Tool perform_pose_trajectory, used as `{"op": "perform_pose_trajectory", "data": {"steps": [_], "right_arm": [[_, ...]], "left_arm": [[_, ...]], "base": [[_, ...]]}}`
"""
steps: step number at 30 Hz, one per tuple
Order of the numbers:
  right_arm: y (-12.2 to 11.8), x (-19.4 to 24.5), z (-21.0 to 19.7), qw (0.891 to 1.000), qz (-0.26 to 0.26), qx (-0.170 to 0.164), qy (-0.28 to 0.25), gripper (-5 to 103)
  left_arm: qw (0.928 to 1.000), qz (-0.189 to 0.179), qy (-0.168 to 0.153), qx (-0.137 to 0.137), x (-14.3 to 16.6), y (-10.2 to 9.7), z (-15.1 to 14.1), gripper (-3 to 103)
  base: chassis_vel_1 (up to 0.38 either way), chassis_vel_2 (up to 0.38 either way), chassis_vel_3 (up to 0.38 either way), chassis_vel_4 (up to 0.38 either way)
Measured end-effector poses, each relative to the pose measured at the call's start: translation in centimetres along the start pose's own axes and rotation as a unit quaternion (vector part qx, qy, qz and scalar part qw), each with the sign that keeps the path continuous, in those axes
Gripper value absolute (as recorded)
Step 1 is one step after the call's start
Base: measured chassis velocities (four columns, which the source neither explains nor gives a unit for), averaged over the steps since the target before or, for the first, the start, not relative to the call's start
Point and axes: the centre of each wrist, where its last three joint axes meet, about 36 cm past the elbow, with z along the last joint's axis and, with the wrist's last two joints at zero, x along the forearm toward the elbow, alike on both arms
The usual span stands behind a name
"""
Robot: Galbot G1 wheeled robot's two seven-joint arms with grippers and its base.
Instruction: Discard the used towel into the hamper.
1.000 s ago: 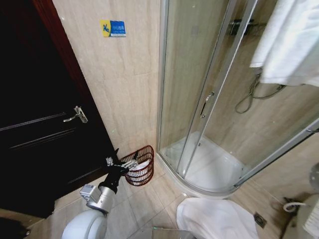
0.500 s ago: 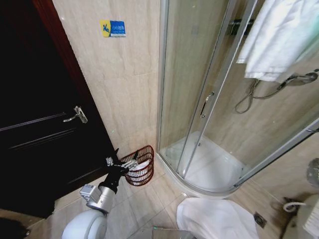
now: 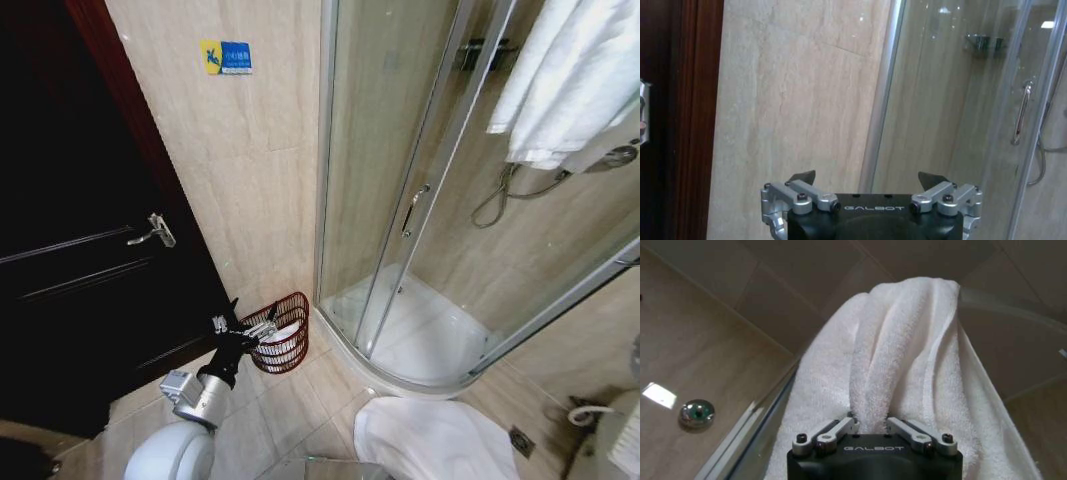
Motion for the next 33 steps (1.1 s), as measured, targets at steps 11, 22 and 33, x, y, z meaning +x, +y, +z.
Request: {"op": "perform_pose_trajectory", "data": {"steps": [11,22,33], "right_arm": [[-0.7,5.9,-0.7,0.999,-0.021,0.017,0.029,8],[1.6,12.5,-0.5,0.997,-0.035,0.01,0.062,8],[2.8,21.0,0.1,0.996,-0.011,0.016,0.084,8]], "left_arm": [[1.0,0.0,0.0,0.0,0.0,0.0,0.0,100],[1.0,0.0,0.0,0.0,0.0,0.0,0.0,100],[1.0,0.0,0.0,0.0,0.0,0.0,0.0,100]], "base": [[0.0,0.0,0.0,0.0],[0.0,0.0,0.0,0.0],[0.0,0.0,0.0,0.0]]}}
